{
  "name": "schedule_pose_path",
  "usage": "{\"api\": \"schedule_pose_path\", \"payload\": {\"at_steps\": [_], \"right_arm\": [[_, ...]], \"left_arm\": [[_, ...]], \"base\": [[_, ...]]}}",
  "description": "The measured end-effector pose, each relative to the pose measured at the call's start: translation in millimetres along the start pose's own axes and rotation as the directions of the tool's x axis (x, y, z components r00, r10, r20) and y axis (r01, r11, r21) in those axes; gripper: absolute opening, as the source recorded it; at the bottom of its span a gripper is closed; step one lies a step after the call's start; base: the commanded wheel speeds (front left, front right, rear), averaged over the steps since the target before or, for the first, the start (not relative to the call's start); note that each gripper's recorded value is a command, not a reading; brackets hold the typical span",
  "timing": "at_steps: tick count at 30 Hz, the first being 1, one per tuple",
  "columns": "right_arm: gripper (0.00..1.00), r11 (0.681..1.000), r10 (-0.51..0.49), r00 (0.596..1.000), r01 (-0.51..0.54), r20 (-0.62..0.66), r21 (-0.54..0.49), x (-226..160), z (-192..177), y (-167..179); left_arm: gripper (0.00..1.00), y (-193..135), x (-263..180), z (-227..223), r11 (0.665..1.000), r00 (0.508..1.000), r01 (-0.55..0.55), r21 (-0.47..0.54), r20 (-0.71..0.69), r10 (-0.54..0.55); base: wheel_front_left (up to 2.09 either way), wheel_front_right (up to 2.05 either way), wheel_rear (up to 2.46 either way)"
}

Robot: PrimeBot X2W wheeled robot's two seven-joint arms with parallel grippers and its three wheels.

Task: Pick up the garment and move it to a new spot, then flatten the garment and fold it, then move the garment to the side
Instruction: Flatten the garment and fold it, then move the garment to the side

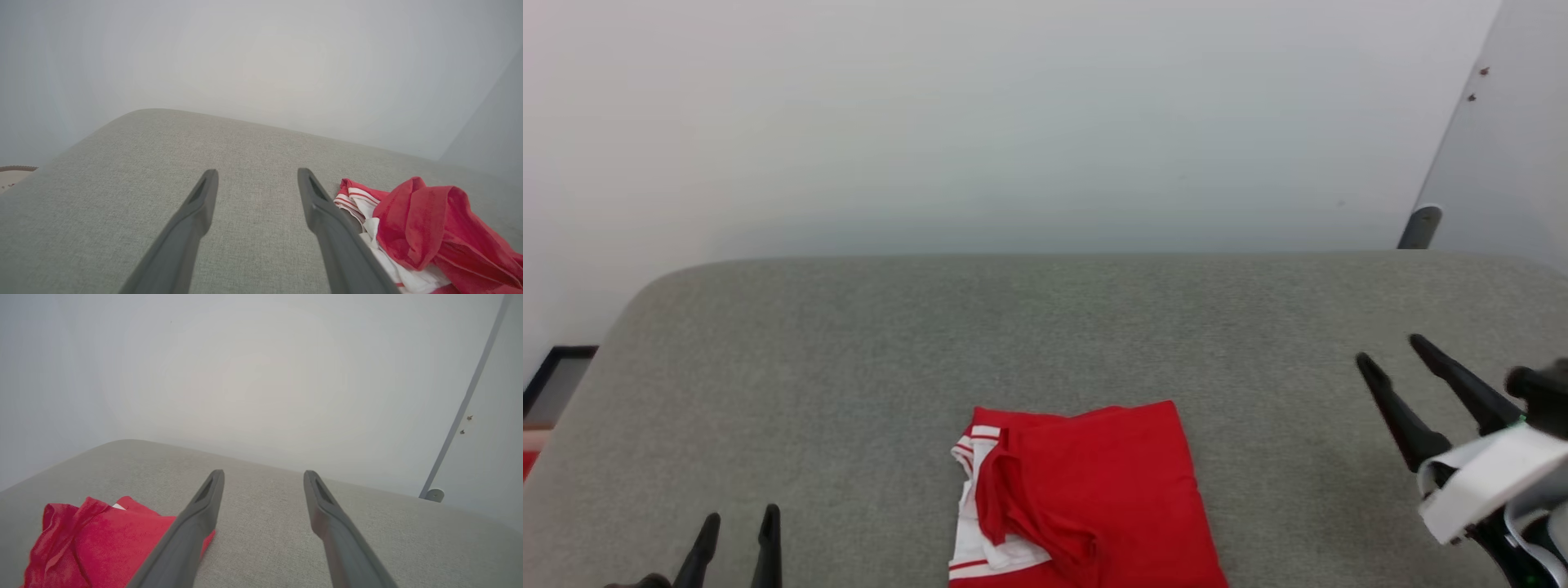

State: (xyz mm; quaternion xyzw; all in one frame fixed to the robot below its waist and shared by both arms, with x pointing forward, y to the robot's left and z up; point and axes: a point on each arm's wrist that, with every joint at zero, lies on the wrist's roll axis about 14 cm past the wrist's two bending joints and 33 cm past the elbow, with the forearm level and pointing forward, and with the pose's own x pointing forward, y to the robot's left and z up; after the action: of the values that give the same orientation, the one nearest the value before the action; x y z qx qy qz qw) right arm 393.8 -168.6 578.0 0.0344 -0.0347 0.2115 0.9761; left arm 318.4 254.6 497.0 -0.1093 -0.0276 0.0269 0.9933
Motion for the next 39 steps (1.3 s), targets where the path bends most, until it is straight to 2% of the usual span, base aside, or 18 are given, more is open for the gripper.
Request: {"api": "schedule_pose_path", "payload": {"at_steps": [11,18,28,39], "right_arm": [[1.00,0.981,-0.183,0.983,0.184,0.026,-0.053,-52,-13,-49],[1.00,0.966,-0.254,0.967,0.256,0.036,-0.045,-72,-21,-58],[1.00,0.953,-0.301,0.952,0.302,0.050,-0.016,-89,-29,-54],[1.00,0.954,-0.297,0.954,0.298,0.029,-0.021,-90,-33,-48]], "left_arm": [[1.00,-6,5,9,0.998,0.999,0.035,0.052,0.021,-0.037],[1.00,-5,4,14,0.996,0.999,0.037,0.085,0.033,-0.039],[1.00,-6,3,18,0.992,0.998,0.055,0.116,0.037,-0.059],[1.00,-9,3,15,0.991,0.997,0.063,0.114,0.031,-0.067]], "base": [[0.00,0.00,0.00],[0.00,0.00,0.00],[0.00,0.00,0.00],[0.00,0.00,0.00]]}}
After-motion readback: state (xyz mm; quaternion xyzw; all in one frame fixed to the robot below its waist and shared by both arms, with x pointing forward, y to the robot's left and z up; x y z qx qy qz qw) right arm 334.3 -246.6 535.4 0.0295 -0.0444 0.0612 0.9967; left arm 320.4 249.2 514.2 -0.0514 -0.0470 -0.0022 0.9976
